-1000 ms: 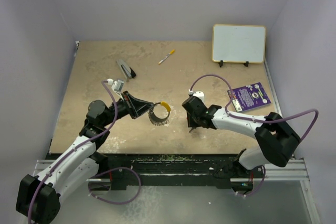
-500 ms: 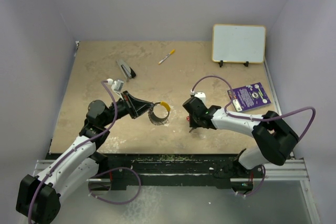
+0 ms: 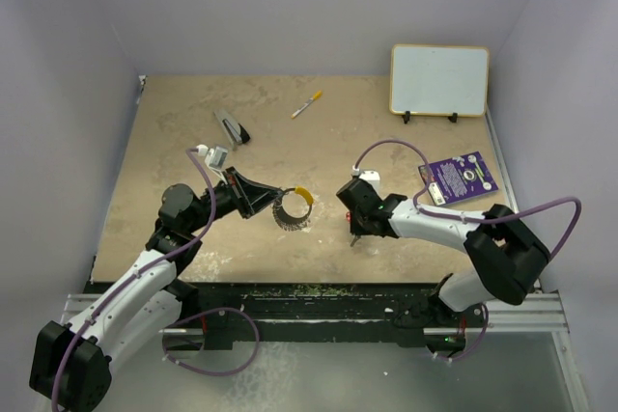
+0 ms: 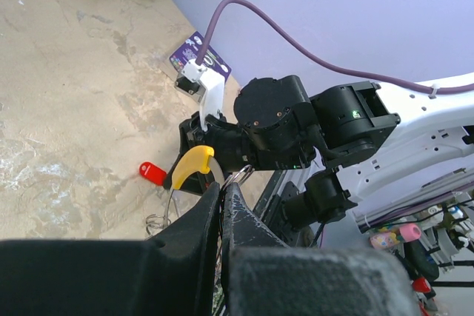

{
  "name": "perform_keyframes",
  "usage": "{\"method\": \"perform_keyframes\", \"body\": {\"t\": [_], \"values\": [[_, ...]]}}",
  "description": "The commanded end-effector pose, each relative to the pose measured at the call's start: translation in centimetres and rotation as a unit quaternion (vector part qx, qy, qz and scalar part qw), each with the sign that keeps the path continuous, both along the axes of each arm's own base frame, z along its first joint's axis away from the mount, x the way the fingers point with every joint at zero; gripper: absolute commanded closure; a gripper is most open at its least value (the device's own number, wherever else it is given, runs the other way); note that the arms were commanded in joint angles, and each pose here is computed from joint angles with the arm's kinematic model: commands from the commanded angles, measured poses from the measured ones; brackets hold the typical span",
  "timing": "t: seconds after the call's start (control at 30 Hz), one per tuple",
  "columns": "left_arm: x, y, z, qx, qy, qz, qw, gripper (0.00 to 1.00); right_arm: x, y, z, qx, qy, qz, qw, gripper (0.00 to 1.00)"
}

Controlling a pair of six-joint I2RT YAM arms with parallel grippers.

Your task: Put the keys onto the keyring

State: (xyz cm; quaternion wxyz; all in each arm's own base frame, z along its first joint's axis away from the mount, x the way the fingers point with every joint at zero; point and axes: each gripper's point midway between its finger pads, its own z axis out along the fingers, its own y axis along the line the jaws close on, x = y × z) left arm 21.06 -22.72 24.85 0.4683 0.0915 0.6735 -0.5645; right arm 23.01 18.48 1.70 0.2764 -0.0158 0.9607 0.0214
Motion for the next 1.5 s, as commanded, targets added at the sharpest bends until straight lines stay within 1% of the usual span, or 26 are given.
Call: {"method": "perform_keyframes", "body": {"t": [0.0,0.33,0.43,0.47,0.6,0.7,0.77,0.8,0.9,1.0,1.07,1.17,1.33,1.47], "values": [[0.2,0.3,1.6,-0.008,-0.043,0.008,0.999,0.96,-0.4,-0.8,0.8,-0.007,0.003,-0.008,1.0,0.85],[0.2,0.3,1.7,-0.008,-0.043,0.007,0.999,0.96,-0.9,-0.9,0.6,-0.005,0.013,-0.007,1.0,0.85],[0.2,0.3,1.6,-0.006,-0.043,0.007,0.999,0.96,-1.0,-0.8,0.6,-0.002,0.014,-0.002,1.0,0.94],[0.3,0.3,1.6,-0.006,-0.043,0.008,0.999,0.96,-1.0,-0.7,0.6,-0.001,0.013,-0.001,1.0,0.99],[0.3,0.2,1.9,-0.003,-0.053,0.006,0.999,0.96,-0.9,-1.1,1.3,-0.001,0.004,-0.006,1.0,1.0],[0.2,0.1,2.7,0.009,-0.088,-0.002,0.996,0.96,-0.8,-1.2,2.9,0.013,-0.022,0.006,1.0,1.0],[-0.3,-0.1,3.5,0.034,-0.161,-0.023,0.986,0.96,-0.5,-0.1,5.0,0.058,-0.057,0.031,0.996,1.0],[-0.2,-0.1,3.6,0.059,-0.21,-0.025,0.976,0.96,-0.5,0.8,6.3,0.093,-0.076,0.051,0.991,1.0],[1.1,0.3,3.6,0.09,-0.239,0.004,0.967,0.96,-0.9,3.6,11.9,0.207,-0.16,0.121,0.958,1.0],[0.8,0.1,4.3,0.081,-0.271,0.004,0.959,0.96,-2.3,5.2,16.5,0.296,-0.227,0.184,0.91,1.0],[0.6,0.0,4.3,0.081,-0.277,0.002,0.957,0.96,-2.9,5.8,19.2,0.337,-0.271,0.211,0.877,1.0],[0.1,-0.3,4.1,0.083,-0.285,-0.006,0.955,0.96,-4.3,7.5,21.2,0.386,-0.284,0.259,0.839,1.0],[-0.9,-0.2,4.3,0.073,-0.299,-0.012,0.951,0.96,-6.0,10.4,23.0,0.446,-0.276,0.332,0.784,1.0],[-1.4,-0.2,4.0,0.072,-0.297,-0.018,0.952,0.96,-6.5,11.8,25.0,0.472,-0.287,0.361,0.751,1.0]]}}
